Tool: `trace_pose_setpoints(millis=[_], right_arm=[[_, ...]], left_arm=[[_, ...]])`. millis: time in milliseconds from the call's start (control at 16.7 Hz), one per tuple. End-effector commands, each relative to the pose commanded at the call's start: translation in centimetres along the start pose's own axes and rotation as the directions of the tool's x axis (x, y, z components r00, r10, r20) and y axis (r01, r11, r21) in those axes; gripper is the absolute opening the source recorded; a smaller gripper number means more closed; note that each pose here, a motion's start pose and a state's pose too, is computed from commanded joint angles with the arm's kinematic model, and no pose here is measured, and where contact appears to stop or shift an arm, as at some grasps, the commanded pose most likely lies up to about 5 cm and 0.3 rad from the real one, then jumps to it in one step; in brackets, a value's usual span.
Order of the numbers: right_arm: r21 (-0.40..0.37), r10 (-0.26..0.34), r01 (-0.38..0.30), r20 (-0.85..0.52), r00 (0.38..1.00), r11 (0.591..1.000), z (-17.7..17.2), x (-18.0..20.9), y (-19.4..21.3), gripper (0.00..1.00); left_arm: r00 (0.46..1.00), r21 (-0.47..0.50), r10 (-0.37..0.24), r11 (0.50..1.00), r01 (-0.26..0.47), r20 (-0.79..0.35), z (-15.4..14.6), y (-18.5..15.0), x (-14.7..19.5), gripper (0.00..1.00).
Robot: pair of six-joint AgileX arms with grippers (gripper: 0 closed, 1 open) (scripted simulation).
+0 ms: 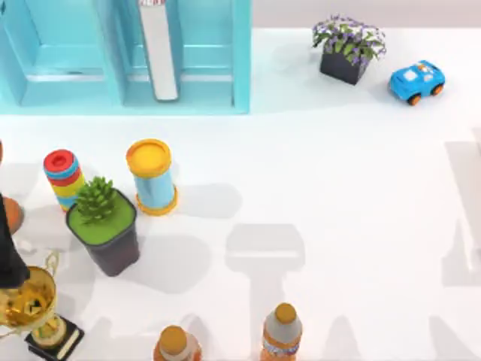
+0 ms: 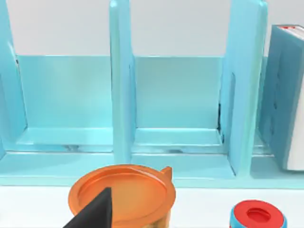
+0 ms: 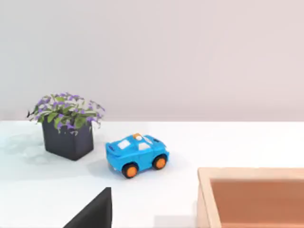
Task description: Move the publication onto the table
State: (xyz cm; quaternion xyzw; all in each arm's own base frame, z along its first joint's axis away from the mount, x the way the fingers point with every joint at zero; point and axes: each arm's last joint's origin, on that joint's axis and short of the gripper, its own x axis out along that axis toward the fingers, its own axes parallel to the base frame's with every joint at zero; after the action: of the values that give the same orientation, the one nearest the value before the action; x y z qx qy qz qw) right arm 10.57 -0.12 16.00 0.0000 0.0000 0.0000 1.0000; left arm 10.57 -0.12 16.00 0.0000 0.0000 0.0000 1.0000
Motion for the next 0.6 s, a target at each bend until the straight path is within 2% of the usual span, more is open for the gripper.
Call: trace_pose_setpoints(millis=[240,600], right_arm=[[0.000,0.000,0.000,0.000,1.000,1.000,0.0,0.0,0.0,1.00],[0.000,0.000,0.000,0.000,1.000,1.000,0.0,0.0,0.0,1.00]], left_arm=[[1.000,-0.001,-0.003,1.000,0.003,0.017,0.8,-0.1,0.1,1.00],[0.997,-0.017,-0.010,1.000,0.012,0.073,6.3,-1.0,2.5,1.00]])
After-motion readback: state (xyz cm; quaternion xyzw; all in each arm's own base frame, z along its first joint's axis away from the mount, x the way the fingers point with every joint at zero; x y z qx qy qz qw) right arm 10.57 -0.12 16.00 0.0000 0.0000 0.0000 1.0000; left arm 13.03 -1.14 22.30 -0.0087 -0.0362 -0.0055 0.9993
